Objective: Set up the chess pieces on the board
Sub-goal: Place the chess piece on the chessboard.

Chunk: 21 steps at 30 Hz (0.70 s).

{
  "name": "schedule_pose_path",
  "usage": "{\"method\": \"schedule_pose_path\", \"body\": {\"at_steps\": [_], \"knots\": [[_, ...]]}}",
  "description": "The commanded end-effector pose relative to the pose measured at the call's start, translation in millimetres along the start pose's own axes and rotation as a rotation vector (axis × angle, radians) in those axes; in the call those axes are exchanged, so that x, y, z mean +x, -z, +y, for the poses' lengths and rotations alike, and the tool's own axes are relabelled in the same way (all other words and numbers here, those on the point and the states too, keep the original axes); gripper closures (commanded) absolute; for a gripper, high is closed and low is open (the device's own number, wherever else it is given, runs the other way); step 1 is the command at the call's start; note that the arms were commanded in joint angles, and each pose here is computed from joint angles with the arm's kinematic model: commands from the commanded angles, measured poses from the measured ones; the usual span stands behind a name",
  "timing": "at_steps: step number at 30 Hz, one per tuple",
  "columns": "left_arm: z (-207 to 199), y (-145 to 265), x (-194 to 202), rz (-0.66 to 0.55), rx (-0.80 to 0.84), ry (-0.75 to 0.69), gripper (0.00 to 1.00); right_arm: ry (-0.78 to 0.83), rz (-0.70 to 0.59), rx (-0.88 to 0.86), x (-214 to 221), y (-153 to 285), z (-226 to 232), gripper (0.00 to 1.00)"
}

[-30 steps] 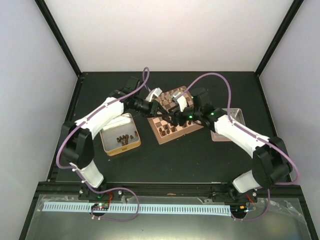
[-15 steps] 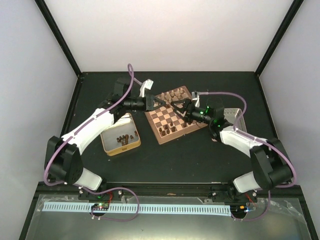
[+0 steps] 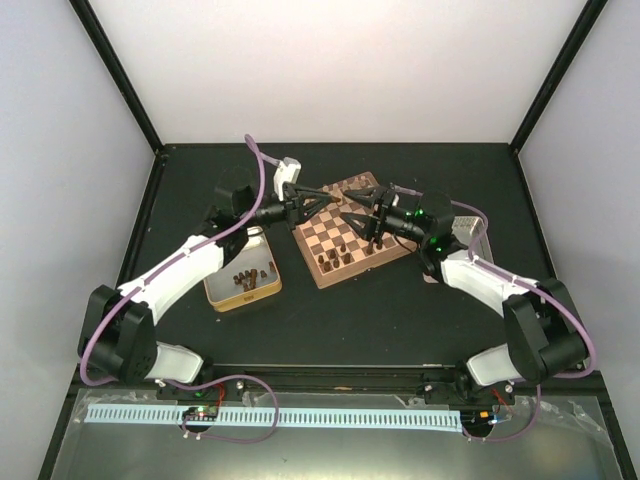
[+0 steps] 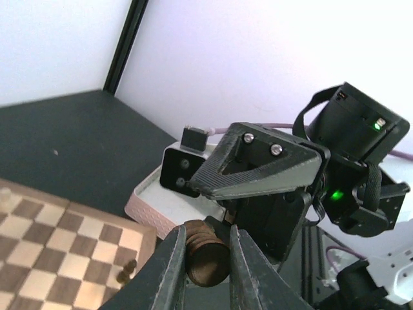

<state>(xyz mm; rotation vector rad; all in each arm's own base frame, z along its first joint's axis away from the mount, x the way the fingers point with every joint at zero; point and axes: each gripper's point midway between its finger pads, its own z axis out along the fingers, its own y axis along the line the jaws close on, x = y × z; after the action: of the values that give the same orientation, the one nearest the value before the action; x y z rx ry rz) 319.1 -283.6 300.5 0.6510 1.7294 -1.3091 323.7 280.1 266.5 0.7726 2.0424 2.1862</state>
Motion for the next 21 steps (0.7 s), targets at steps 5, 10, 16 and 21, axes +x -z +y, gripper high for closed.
{"method": "schedule_pose_path", "body": {"at_steps": [5, 10, 16, 21], "knots": [[-31.7, -3.0, -25.0, -0.074, 0.097, -0.282, 0.94, -0.070, 0.080, 0.001, 15.4, -9.3, 23.7, 0.57], [-32.9, -4.5, -23.6, -0.063, 0.107, -0.296, 0.94, -0.053, 0.096, -0.011, 16.1, -13.7, 30.4, 0.71], [-32.9, -4.9, -20.3, -0.045, 0.114, -0.290, 0.94, -0.028, 0.098, -0.028, 16.7, -15.1, 35.9, 0.89], [-29.0, -6.8, -19.3, -0.044, 0.105, -0.283, 0.93, 0.021, 0.104, -0.044, 20.2, -14.7, 44.7, 0.98]]}}
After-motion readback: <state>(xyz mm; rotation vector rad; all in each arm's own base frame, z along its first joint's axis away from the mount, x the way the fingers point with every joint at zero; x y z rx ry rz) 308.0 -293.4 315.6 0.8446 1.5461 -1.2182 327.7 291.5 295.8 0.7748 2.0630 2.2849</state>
